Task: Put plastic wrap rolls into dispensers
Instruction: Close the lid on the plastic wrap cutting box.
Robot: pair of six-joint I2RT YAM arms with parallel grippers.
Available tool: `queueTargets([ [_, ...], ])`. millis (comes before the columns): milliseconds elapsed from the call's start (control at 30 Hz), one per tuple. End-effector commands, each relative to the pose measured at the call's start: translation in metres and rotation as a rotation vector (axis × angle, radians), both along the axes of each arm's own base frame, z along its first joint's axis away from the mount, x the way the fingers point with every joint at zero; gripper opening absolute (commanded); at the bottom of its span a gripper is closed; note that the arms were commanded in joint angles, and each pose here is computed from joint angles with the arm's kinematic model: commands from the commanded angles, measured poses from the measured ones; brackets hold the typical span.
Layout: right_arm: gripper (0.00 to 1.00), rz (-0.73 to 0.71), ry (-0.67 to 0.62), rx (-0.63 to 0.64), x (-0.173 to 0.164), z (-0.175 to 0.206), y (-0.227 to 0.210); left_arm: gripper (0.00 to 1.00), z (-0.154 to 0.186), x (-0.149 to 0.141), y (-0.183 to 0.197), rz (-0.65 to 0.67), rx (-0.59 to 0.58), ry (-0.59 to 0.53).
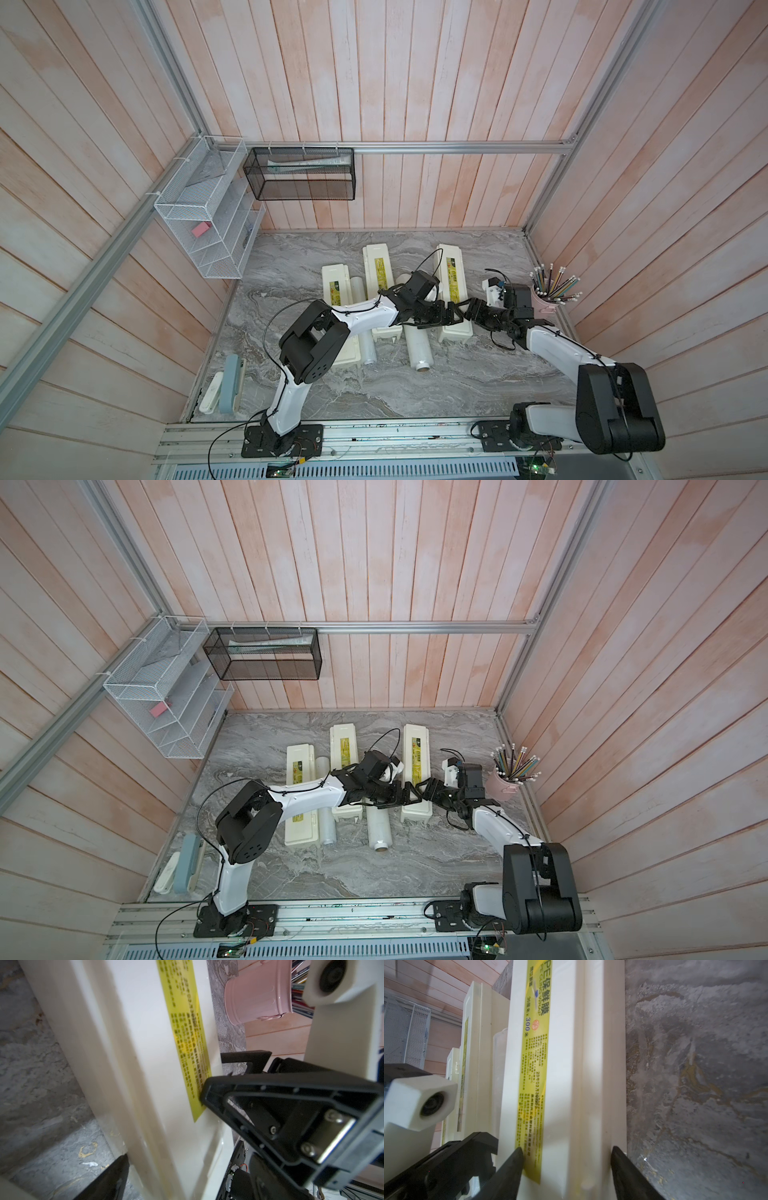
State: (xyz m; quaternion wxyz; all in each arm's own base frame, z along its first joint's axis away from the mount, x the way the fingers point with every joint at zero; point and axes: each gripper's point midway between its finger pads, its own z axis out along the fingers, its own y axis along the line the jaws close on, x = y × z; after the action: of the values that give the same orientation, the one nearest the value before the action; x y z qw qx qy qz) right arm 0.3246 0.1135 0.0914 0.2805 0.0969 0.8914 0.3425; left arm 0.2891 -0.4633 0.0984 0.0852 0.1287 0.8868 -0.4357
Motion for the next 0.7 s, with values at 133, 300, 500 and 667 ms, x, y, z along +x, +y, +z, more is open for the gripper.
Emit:
queueTargets([
  [133, 0.66, 0.053, 0.029, 0.038, -0.004, -0.003, 0.012, 0.89, -0.095, -0.030, 0.029, 0.019, 0.233, 0.182],
  [300, 0.66, 0.043, 0.035, 0.025, -0.002, -0.004, 0.010, 0.85, -0.111, -0.040, 0.038, 0.020, 0.278, 0.212],
  [500, 0.66, 0.030, 0.060, 0.024, 0.000, -0.006, 0.009, 0.82, -0.130, -0.050, 0.052, 0.016, 0.365, 0.243],
  [667, 0.66, 0.000, 0.080, -0.007, 0.002, -0.006, 0.003, 0.81, -0.146, -0.055, 0.068, 0.002, 0.461, 0.258],
])
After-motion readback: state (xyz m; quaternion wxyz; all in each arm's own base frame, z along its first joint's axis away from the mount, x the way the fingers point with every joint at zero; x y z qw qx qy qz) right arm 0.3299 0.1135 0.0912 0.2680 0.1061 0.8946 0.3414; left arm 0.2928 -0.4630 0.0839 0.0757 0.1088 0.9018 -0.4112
